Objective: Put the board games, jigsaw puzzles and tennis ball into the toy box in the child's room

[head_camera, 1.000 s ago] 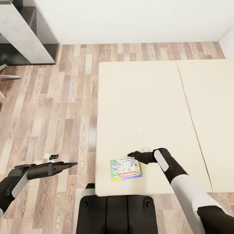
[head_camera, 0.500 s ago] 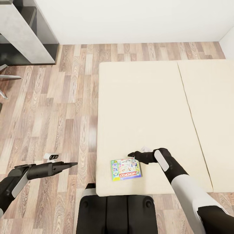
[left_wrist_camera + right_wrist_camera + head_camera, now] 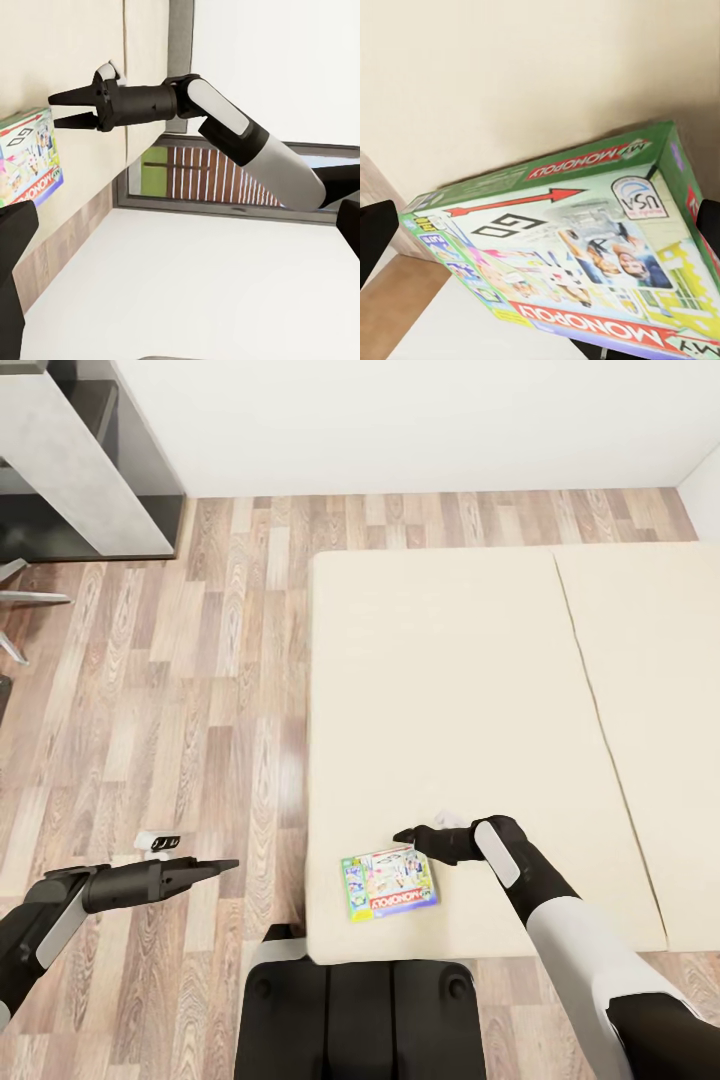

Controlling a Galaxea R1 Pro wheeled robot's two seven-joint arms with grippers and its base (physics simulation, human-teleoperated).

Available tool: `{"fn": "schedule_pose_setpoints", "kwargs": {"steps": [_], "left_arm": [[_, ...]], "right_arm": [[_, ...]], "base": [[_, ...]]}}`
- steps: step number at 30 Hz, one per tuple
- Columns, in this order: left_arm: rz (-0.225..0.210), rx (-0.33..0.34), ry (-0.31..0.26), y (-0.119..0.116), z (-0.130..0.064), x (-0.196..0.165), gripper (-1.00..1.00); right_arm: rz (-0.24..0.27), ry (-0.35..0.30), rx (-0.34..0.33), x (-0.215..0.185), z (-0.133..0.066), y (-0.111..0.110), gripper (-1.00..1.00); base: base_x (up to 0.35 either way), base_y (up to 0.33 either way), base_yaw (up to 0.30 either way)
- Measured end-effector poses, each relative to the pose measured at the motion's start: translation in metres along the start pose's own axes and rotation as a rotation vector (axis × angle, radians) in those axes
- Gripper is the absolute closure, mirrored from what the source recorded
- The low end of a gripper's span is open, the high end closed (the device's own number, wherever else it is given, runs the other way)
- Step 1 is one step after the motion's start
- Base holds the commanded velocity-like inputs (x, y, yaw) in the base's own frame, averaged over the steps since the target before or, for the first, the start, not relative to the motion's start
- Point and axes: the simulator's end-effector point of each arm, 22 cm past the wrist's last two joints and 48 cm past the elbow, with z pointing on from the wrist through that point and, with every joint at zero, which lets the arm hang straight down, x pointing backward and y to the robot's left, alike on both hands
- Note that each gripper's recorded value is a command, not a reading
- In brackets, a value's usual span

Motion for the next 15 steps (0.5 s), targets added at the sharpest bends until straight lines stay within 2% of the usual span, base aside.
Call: {"fn": "schedule_pose_setpoints", "kwargs": {"steps": [8,15], "left_arm": [[0.000,0.000,0.000,0.0000,0.0000,0.0000,-1.00],[0.000,0.000,0.000,0.0000,0.0000,0.0000,-1.00]], "right_arm": [[0.000,0.000,0.000,-0.0001,0.0000,-0.0001,-1.00],[0.000,0.000,0.000,0.0001,0.0002,0.0003,-1.00]], "base": [[0.000,0.030,0.000],[0.000,0.154,0.000]]}}
